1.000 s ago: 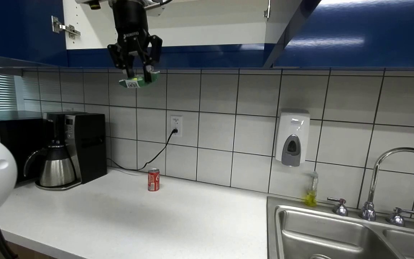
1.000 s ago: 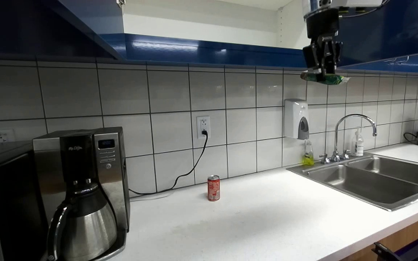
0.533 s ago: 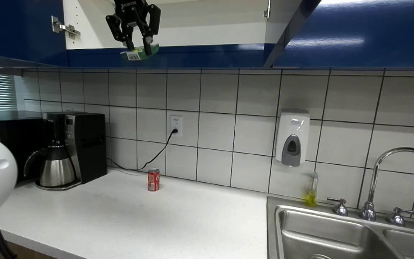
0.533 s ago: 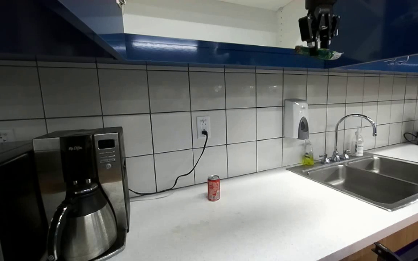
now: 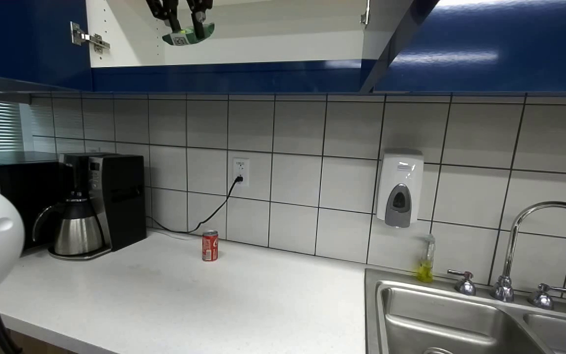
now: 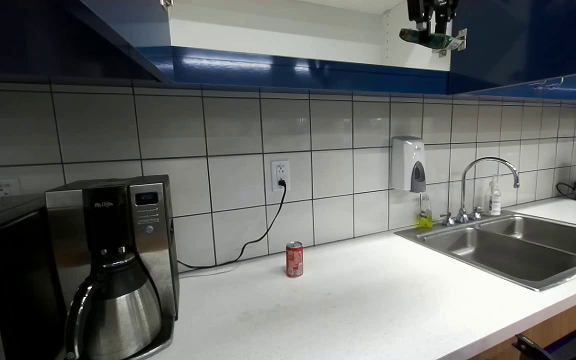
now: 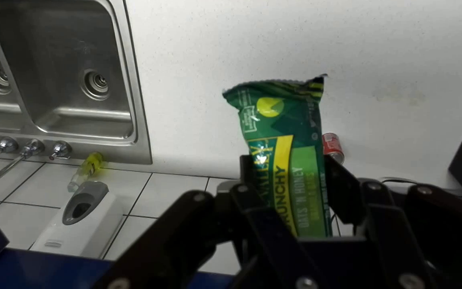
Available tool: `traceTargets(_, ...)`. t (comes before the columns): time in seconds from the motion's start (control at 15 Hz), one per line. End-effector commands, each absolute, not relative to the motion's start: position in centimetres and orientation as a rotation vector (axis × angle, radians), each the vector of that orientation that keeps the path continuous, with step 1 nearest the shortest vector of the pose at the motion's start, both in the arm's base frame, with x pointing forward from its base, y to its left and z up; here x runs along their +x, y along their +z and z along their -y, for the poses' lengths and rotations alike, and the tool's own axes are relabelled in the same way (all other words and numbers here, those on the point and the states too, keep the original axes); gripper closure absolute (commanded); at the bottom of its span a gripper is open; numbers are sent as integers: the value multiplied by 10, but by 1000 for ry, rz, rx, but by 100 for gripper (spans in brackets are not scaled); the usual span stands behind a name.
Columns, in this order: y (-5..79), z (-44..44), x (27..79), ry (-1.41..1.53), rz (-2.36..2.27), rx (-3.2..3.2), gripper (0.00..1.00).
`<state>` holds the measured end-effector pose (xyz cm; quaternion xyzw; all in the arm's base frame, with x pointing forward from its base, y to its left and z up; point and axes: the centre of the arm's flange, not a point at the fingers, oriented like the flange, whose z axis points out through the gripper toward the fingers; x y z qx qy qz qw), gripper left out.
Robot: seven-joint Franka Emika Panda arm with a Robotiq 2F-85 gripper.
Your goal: Place the granola bar in the center of the bottom shelf of the cabinet
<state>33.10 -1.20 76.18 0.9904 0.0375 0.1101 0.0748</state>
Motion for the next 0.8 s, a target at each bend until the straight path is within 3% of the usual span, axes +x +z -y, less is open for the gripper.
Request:
traceTargets(0.0,797,3,340,332,-76,2987,82)
traceTargets(0.73,835,-15,382,493,-32,2986,82)
